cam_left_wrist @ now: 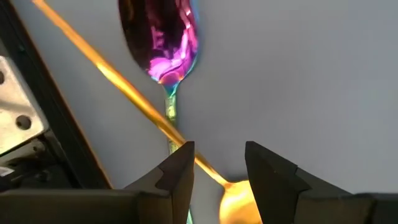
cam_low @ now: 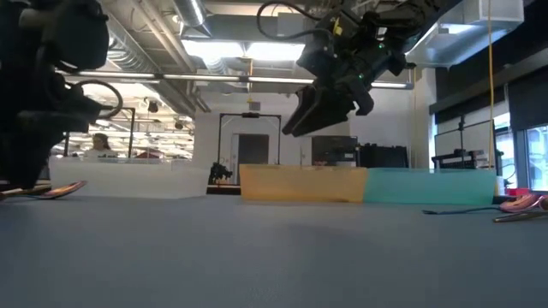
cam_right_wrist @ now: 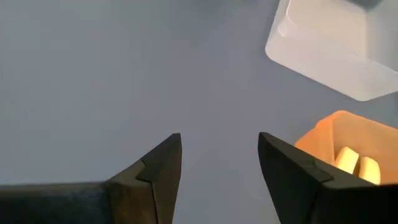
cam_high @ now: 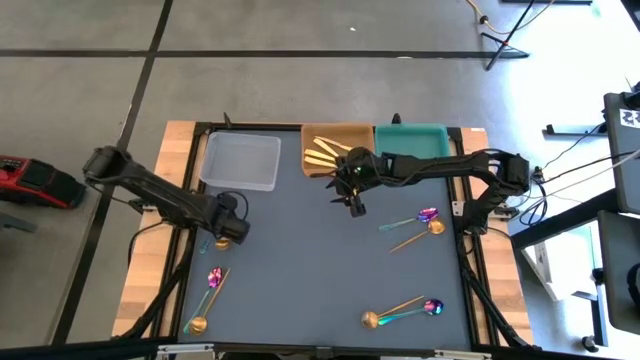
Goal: Sort silverware by color (type)
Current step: Put the gold spoon into the white bin
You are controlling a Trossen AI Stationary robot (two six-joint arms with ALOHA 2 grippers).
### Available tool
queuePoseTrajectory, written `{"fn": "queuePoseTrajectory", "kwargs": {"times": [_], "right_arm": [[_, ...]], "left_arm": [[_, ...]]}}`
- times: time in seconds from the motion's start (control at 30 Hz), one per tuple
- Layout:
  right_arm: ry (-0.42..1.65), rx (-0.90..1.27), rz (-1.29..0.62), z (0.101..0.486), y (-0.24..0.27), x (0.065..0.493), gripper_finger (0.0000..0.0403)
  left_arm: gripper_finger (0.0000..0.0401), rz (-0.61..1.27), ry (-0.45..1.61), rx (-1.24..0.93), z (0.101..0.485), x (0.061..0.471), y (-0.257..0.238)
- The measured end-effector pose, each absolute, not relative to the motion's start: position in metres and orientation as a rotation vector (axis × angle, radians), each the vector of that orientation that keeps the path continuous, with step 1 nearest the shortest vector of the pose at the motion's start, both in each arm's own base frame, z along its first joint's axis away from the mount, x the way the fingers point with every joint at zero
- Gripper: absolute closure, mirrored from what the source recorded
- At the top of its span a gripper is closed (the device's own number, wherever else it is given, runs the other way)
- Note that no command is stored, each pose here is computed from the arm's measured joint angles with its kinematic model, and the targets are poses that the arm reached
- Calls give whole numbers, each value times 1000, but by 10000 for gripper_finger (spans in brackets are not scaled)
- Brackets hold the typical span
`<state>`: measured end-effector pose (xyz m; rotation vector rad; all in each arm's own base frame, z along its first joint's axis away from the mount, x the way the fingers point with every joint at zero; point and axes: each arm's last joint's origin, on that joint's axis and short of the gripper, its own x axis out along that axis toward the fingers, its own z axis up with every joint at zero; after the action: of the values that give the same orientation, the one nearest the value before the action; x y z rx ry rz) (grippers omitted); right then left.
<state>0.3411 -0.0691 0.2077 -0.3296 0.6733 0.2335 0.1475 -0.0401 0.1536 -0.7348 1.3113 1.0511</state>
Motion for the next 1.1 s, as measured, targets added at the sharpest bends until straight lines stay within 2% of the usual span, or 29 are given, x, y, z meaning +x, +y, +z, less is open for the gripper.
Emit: {"fn": "queuePoseTrajectory", "kwargs": {"times": [0.47, 0.67, 1.1], "right_arm": [[674, -327, 233, 208, -69, 341, 205], [668, -330, 231, 208, -69, 342, 205], [667, -330, 231, 208, -69, 342, 205]], "left_arm": [[264, 1113, 1452, -726, 136, 153, -44], [270, 986, 1475, -655, 134, 157, -46], [381, 932, 1467, -622, 133, 160, -46]]}}
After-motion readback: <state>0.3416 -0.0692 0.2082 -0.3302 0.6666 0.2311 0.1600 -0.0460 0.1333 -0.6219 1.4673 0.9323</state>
